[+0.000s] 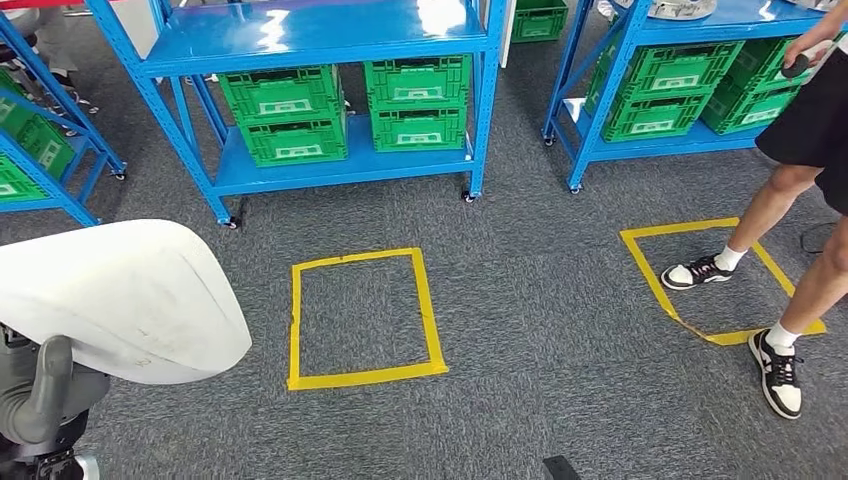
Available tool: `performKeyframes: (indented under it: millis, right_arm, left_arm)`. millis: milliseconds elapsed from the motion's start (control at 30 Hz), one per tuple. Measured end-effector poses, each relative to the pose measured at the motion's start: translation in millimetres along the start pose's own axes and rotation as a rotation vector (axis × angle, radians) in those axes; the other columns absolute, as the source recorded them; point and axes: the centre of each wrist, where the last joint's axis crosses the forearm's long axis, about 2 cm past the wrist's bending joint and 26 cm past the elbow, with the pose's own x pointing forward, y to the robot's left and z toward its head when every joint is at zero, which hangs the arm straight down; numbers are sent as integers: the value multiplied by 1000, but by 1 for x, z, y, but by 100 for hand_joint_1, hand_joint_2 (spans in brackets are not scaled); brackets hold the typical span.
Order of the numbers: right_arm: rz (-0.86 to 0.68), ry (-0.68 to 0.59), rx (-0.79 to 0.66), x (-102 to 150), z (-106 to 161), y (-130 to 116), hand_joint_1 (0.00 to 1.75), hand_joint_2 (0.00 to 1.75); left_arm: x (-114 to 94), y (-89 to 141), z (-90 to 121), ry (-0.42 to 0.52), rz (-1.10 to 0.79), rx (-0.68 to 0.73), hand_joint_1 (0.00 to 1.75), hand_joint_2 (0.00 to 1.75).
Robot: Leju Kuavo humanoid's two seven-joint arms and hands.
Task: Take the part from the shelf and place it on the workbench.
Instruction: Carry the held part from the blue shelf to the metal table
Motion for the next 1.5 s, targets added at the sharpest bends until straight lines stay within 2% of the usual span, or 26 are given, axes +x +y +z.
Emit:
performKeyframes:
  millis: [333, 633, 933, 1133, 1500]
  right_arm:
    - [-12, -5, 4, 0, 0, 0, 0, 0]
    - [-4, 0, 4, -2, 0, -1, 0, 0]
    - [20, 13, 4, 0, 0, -8, 0, 0]
    - [28, -5, 5, 0, 0, -11, 0, 0]
    - [56, 1, 15, 2, 0, -11, 0, 0]
  left_arm:
    - [0, 7, 1, 54, -74, 68, 175, 175]
    - [-1, 7, -2, 14, -83, 76, 175, 175]
    - [-5, -1, 4, 27, -109, 83, 175, 175]
    - [2, 2, 6, -22, -135, 96, 175, 175]
    - [9, 2, 2, -36, -181, 77, 175, 175]
